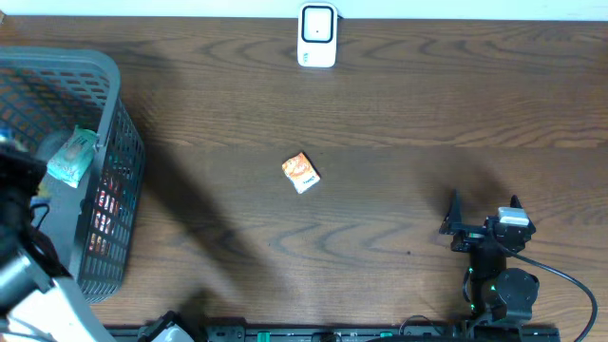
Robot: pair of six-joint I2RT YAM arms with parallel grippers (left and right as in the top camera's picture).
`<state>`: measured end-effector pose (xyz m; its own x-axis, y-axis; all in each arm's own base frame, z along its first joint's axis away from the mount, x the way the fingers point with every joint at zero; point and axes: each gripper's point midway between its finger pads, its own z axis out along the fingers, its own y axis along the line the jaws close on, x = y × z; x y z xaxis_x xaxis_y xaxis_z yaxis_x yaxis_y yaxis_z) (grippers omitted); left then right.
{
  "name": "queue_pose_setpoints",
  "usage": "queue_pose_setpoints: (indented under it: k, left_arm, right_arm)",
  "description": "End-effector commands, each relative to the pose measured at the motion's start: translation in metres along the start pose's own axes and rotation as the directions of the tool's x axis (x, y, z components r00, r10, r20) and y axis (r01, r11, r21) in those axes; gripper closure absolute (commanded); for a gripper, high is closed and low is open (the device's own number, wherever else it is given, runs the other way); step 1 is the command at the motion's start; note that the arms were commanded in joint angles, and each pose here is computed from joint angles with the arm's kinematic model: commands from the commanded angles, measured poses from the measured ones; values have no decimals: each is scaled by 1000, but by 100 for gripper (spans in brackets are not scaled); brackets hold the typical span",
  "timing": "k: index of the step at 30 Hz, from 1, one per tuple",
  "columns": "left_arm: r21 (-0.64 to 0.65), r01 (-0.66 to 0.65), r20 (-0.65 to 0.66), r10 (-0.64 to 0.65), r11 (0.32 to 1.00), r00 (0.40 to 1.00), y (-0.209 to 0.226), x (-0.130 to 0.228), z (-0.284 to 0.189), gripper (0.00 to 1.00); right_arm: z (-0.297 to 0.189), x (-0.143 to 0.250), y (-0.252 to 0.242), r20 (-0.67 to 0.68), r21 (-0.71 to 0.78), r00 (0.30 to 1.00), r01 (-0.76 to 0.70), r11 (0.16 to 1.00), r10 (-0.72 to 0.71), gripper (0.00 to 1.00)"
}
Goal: Scan the item barcode
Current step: 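Lift the snack bag out and place it beside the orange box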
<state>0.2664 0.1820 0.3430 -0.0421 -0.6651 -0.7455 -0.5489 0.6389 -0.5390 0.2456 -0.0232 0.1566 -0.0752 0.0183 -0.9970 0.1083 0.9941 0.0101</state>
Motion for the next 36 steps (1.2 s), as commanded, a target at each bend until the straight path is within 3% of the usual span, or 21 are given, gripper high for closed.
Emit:
queue_pose_setpoints:
  k: [1,8,16,19,24,32,36]
  left_arm:
    - [353,-76,5,79,933,997,-76,1,-42,93]
    - [600,-145,4,178,787,984,-141,28,-91,93]
    - [777,-97,-174,361,622,916,-194,109,-95,93]
    - [818,-66,-248,453,572,856,-211,150,-88,93]
    - [816,-29,-376,568,577,732,-230,225,-64,93]
    - [804,17,-540,718,594,440,-235,370,-50,93]
    - [812,41,-559,753,583,347,-240,433,-49,93]
  right_arm:
    - [0,1,-2,-2,9,1000,10,1000,-10,1]
    - [0,1,-2,-2,9,1000,10,1000,-10,1]
    - [0,1,-2,-2,9,1000,10,1000,-10,1]
    - [0,1,-2,-2,9,1000,10,1000,-10,1]
    - [0,1,-2,-2,9,1000,10,1000,-10,1]
    - [0,1,-2,-2,9,1000,10,1000,-10,1]
    - [0,1,-2,-2,9,1000,10,1000,-10,1]
